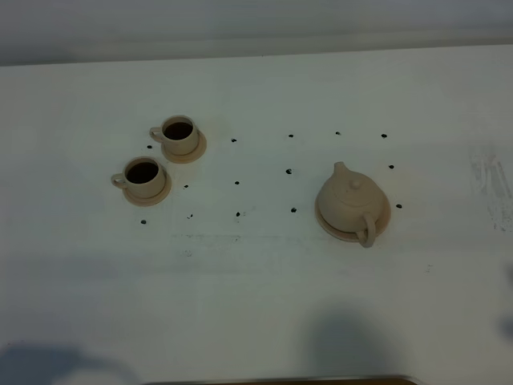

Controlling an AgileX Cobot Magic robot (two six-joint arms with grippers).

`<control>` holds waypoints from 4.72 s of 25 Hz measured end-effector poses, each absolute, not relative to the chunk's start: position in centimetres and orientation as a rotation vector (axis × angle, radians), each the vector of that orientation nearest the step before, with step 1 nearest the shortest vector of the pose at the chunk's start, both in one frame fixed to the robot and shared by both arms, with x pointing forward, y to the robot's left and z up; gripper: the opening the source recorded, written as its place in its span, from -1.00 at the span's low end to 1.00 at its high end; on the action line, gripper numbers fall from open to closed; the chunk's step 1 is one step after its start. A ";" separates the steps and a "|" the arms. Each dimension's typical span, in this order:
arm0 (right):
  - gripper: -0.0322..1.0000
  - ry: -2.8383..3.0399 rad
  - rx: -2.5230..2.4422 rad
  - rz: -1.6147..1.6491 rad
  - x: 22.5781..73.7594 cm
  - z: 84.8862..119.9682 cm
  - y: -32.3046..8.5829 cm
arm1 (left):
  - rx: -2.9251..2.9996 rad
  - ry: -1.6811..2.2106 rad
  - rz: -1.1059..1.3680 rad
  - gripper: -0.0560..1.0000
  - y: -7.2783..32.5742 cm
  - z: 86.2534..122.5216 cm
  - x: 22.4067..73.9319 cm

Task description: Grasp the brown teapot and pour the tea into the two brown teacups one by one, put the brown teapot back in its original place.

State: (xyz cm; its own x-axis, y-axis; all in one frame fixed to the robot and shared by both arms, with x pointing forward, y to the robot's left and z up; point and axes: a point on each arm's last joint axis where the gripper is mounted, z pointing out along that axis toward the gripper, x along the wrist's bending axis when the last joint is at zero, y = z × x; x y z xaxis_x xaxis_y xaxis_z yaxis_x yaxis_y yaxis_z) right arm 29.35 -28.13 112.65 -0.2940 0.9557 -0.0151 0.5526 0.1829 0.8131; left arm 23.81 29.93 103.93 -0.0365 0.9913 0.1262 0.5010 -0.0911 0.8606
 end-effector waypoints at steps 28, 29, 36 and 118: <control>-0.33 1.751 1.366 1.038 22.9 106.1 -28.7 | 1.645 1.586 1.053 0.10 29.9 103.9 23.8; -0.33 1.757 1.373 1.035 22.9 106.0 -28.7 | 1.645 1.586 1.053 0.10 29.9 103.9 23.8; -0.33 1.736 1.448 1.022 23.0 105.5 -28.9 | 1.645 1.586 1.053 0.10 29.9 103.9 23.8; -0.33 1.607 1.550 0.914 23.2 105.3 -30.2 | 1.603 1.552 0.918 0.10 29.5 103.9 23.8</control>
